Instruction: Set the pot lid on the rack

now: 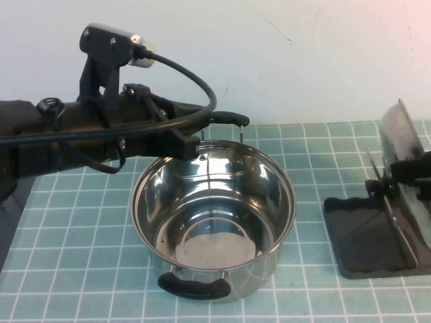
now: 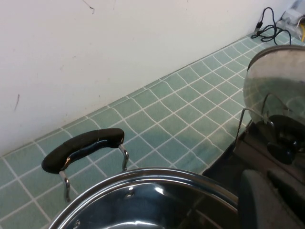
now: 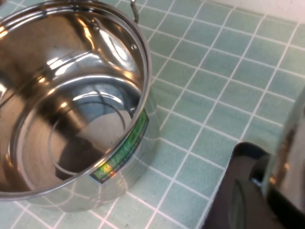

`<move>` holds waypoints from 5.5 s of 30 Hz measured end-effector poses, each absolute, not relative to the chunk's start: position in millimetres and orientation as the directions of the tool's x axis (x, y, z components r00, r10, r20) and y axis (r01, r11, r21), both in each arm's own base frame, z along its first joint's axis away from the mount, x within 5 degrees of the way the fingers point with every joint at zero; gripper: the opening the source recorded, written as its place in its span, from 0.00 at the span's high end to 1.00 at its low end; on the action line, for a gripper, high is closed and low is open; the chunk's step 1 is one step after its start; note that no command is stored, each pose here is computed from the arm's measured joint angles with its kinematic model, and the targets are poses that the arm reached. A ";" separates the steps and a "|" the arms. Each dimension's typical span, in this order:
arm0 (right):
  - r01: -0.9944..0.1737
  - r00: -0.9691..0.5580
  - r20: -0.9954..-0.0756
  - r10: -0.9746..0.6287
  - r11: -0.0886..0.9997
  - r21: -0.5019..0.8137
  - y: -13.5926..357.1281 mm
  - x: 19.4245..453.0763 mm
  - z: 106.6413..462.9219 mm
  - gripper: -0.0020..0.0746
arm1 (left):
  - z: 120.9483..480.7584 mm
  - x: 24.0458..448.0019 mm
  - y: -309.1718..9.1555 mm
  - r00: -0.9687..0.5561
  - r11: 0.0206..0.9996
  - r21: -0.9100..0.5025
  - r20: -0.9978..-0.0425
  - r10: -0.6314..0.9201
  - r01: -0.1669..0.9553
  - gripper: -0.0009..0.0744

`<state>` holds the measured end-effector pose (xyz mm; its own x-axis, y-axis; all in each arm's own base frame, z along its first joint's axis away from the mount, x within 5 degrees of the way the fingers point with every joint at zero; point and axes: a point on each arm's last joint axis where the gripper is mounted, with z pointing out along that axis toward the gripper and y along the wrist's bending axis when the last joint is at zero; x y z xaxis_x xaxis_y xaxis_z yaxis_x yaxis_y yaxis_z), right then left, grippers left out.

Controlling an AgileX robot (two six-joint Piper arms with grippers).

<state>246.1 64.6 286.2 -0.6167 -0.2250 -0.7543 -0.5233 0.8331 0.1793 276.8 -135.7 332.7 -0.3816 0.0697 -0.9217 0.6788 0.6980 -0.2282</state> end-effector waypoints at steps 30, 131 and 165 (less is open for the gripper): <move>-0.362 -0.435 -0.828 -0.354 0.911 -0.199 25.9 142.8 394.0 0.80 | 339.4 248.0 -95.2 -0.252 0.892 -0.033 -0.963 0.092 0.451 0.99; 0.010 -0.324 -0.930 -0.175 0.982 -0.189 -5.3 51.5 170.1 0.98 | 182.5 53.3 -63.3 -0.421 0.700 -0.320 -0.907 -0.030 0.638 0.99; 0.007 -0.325 -0.931 -0.168 0.984 -0.180 -4.8 51.4 169.9 0.98 | 184.0 66.7 -43.7 -0.385 0.845 -0.334 -0.907 -0.168 0.418 0.99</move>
<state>51.4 -4.8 169.9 -0.3252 -0.1677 -0.9307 0.0071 0.9837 -0.1798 66.7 -43.7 184.0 -0.3855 -0.1676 -0.9074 0.4183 0.8448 -0.3337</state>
